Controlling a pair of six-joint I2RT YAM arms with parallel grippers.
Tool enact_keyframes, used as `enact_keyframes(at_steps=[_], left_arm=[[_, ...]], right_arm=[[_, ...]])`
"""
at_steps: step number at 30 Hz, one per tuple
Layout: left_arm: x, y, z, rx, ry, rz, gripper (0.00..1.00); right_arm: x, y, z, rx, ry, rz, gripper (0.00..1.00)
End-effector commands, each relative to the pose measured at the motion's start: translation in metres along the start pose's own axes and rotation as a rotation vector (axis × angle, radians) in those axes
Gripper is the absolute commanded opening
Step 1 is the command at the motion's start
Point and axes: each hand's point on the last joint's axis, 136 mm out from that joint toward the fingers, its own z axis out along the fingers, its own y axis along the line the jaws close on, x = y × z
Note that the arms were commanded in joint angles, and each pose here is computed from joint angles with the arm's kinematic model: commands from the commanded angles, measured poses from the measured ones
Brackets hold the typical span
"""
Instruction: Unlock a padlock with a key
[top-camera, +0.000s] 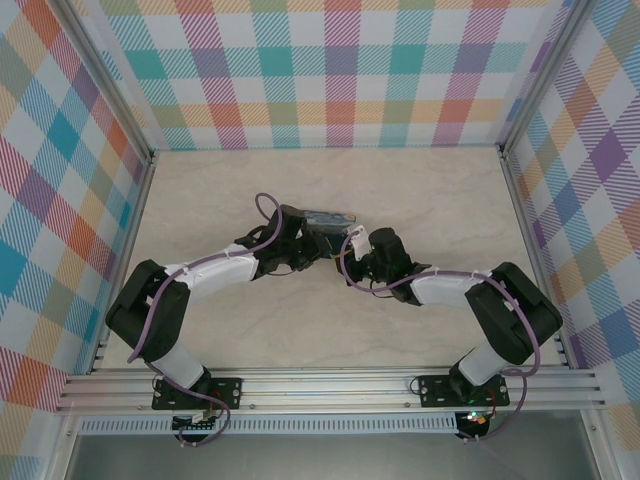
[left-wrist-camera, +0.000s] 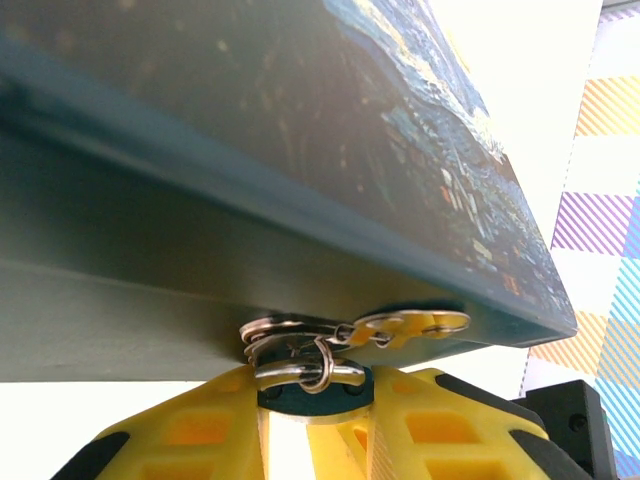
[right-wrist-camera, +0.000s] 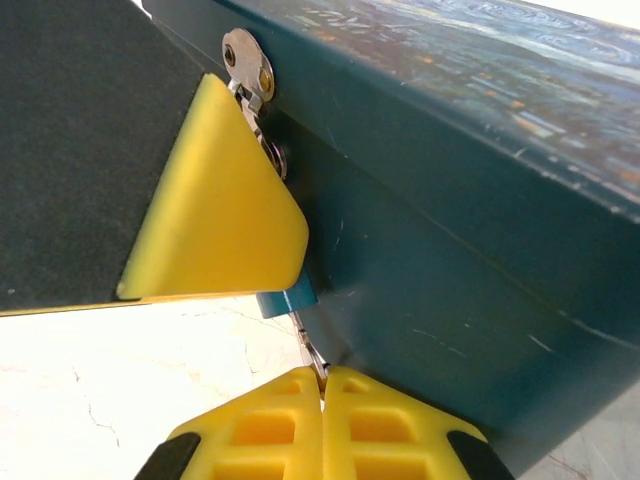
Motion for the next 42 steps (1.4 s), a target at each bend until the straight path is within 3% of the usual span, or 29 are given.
enact_keyframes(at_steps=[1,16,26,34,42], left_arm=[[0.016,-0.026,-0.008,0.076,0.069,0.032,0.26],[0.021,-0.013,0.009,0.049,0.089,0.014,0.26],[0.018,-0.006,0.027,0.038,0.084,0.004,0.27],[0.014,0.001,0.032,0.009,0.059,0.000,0.42],[0.006,0.000,0.007,-0.009,-0.001,0.004,0.65]], right_arm=[[-0.057,0.023,-0.001,-0.096,-0.173,-0.040,0.03],[-0.072,0.030,0.001,-0.149,-0.240,0.015,0.03],[-0.018,0.016,0.008,-0.106,-0.082,0.150,0.03],[0.016,0.007,0.005,-0.041,0.076,0.259,0.03],[0.036,0.012,0.001,-0.040,0.193,0.405,0.02]])
